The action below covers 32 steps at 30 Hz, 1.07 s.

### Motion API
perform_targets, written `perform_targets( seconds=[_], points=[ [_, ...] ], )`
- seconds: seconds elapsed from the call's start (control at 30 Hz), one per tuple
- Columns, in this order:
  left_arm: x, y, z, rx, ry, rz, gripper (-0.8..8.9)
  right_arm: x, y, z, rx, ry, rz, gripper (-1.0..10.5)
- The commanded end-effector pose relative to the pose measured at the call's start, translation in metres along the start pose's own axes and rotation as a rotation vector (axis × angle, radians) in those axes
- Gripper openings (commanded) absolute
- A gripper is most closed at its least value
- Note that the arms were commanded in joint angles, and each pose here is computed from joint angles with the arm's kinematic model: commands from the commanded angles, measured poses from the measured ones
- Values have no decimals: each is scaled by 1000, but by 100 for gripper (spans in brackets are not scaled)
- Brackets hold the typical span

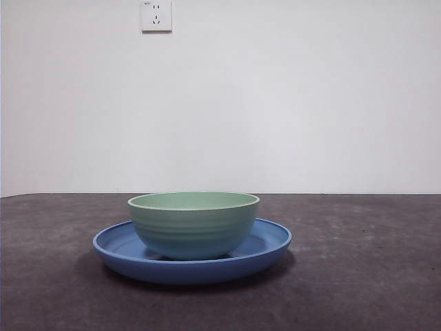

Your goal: Place the green bowl on the blue plate

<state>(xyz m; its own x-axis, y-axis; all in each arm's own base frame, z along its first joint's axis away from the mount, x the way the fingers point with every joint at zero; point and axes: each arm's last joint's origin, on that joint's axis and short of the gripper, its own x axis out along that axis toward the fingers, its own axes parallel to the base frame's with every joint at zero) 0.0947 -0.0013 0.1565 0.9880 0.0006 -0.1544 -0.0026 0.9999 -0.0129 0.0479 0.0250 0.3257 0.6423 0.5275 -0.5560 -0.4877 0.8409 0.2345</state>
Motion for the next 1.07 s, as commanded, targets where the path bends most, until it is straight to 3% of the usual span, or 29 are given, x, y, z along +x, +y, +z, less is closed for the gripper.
perform_targets(
  seconds=[0.03, 0.57, 0.67, 0.9, 1.07],
  points=[
    [2, 0, -7, 8, 26, -1, 20, -2, 1, 2, -13, -15, 9, 28],
    [2, 0, -7, 8, 26, -1, 20, -5, 1, 1, -11, -36, -1, 28],
    [2, 0, -7, 8, 26, -1, 20, -4, -1, 4, -65, -107, -39, 28],
    [2, 0, -7, 8, 26, -1, 20, 21, -28, -2, -121, -473, -306, 28],
    [2, 0, -7, 8, 26, -1, 20, 51, -53, -38, -90, -552, -493, 28]
  ],
)
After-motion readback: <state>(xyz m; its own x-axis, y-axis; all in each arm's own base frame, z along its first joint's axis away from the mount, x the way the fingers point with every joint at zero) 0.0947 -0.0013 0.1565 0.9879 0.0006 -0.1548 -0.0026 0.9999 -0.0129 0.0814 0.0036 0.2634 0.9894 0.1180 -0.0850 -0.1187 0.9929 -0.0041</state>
